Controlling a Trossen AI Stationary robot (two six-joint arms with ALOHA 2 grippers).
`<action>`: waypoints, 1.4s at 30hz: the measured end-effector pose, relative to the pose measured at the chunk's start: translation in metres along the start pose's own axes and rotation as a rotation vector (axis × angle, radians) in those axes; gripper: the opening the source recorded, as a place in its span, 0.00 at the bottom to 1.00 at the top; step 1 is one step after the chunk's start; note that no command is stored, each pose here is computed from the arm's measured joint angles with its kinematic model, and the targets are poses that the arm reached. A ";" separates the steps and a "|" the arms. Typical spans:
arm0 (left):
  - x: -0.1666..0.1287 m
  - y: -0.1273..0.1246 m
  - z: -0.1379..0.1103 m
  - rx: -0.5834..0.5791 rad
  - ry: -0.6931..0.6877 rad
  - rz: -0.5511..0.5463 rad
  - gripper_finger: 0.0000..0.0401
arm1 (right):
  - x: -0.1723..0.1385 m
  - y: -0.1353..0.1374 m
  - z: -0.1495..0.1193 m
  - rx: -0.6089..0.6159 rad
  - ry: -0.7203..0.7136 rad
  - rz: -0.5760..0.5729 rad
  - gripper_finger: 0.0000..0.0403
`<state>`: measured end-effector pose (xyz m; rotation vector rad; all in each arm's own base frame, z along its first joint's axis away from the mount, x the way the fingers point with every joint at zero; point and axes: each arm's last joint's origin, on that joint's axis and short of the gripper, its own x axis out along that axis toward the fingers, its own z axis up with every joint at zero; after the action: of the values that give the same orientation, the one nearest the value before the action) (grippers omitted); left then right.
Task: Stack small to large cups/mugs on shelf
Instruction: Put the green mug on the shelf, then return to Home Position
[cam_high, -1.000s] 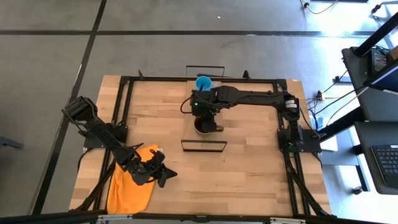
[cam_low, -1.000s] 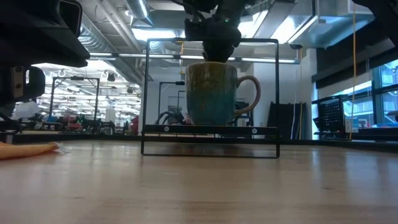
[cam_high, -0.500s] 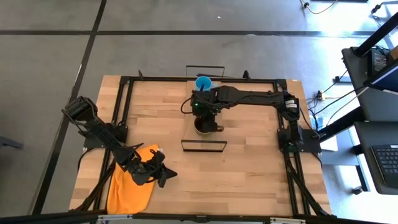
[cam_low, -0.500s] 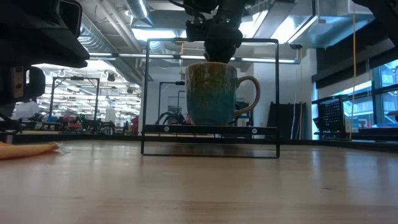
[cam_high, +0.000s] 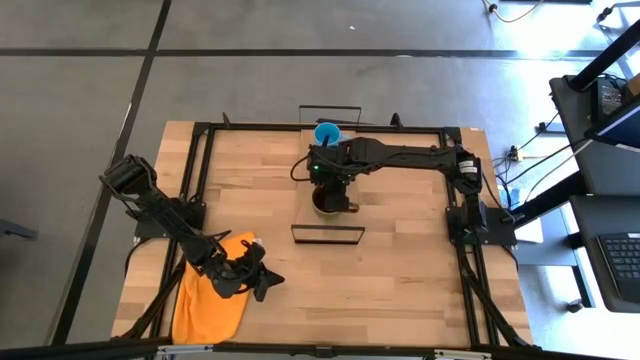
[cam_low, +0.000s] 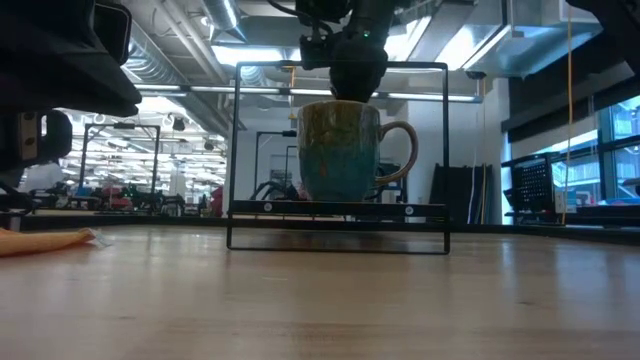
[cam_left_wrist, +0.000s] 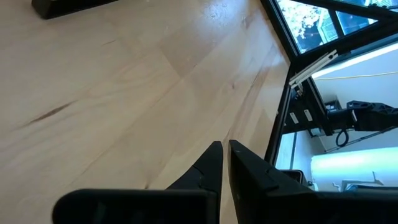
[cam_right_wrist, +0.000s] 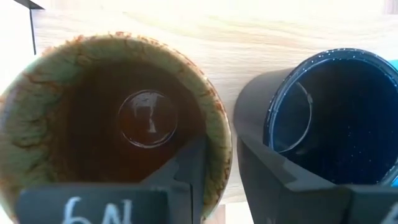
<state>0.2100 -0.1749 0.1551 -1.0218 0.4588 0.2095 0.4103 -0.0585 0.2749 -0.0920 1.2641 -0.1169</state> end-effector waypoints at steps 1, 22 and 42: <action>0.000 0.000 0.000 0.000 0.005 -0.001 0.05 | 0.000 0.000 0.000 -0.001 0.000 0.000 0.23; 0.000 0.000 -0.001 0.008 0.021 0.000 0.05 | -0.067 -0.003 -0.021 0.118 -0.073 0.006 0.23; -0.033 -0.074 0.081 0.308 -0.450 -0.355 0.05 | -0.243 0.091 -0.063 0.215 -0.799 0.328 0.23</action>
<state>0.2305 -0.1418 0.2627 -0.7092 -0.1015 0.0428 0.2814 0.0651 0.4733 0.2373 0.4510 0.0679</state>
